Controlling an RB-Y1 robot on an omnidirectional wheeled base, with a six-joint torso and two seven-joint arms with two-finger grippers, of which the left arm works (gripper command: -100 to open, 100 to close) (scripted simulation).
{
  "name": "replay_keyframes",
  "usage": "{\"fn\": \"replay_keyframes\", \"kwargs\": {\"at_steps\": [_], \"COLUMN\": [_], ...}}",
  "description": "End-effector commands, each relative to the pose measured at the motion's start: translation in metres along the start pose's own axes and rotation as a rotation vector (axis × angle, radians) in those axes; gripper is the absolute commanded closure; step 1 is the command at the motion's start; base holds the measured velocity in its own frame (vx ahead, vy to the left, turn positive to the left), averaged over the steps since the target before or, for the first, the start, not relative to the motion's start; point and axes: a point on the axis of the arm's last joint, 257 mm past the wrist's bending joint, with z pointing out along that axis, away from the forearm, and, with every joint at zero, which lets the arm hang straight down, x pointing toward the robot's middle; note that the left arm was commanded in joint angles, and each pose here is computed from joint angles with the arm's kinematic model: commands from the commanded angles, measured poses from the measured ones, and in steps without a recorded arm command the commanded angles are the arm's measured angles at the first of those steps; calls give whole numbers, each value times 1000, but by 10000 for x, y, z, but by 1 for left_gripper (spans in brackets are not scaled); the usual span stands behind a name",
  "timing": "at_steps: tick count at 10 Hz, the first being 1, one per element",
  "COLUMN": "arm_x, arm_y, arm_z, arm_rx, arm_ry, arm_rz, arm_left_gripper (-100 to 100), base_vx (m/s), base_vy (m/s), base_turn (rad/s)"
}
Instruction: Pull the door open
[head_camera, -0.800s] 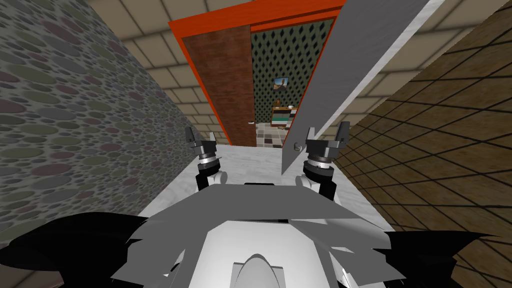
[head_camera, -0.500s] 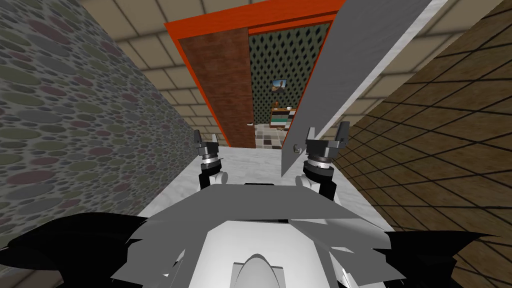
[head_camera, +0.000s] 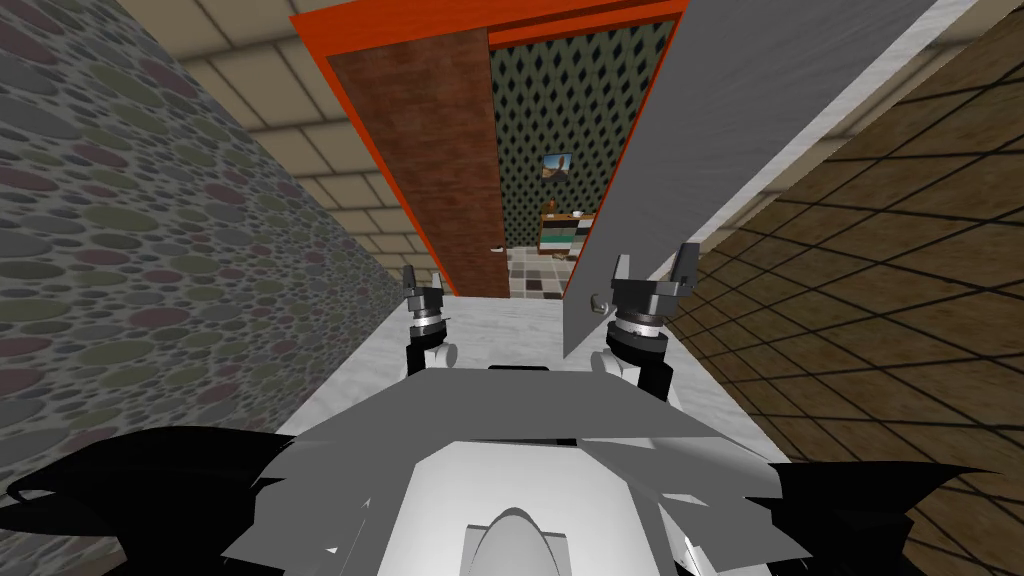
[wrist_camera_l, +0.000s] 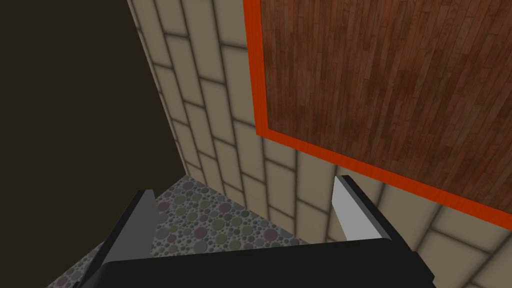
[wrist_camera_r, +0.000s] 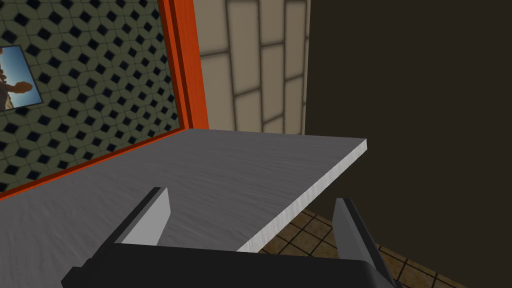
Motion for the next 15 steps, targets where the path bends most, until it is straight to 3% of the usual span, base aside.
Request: {"fn": "replay_keyframes", "kwargs": {"at_steps": [1,10,15], "arm_x": [-25,-121,-217], "arm_y": [132,730,1113], "arm_z": [-41,-236,-398], "arm_rx": [-24,-130,-202], "arm_ry": [8,29,34], "arm_rz": [3,18,28], "arm_left_gripper": [-100,-100,-100], "base_vx": [151,111,120], "base_vy": [-7,-2,3], "base_turn": [-53,-42,-50]}}
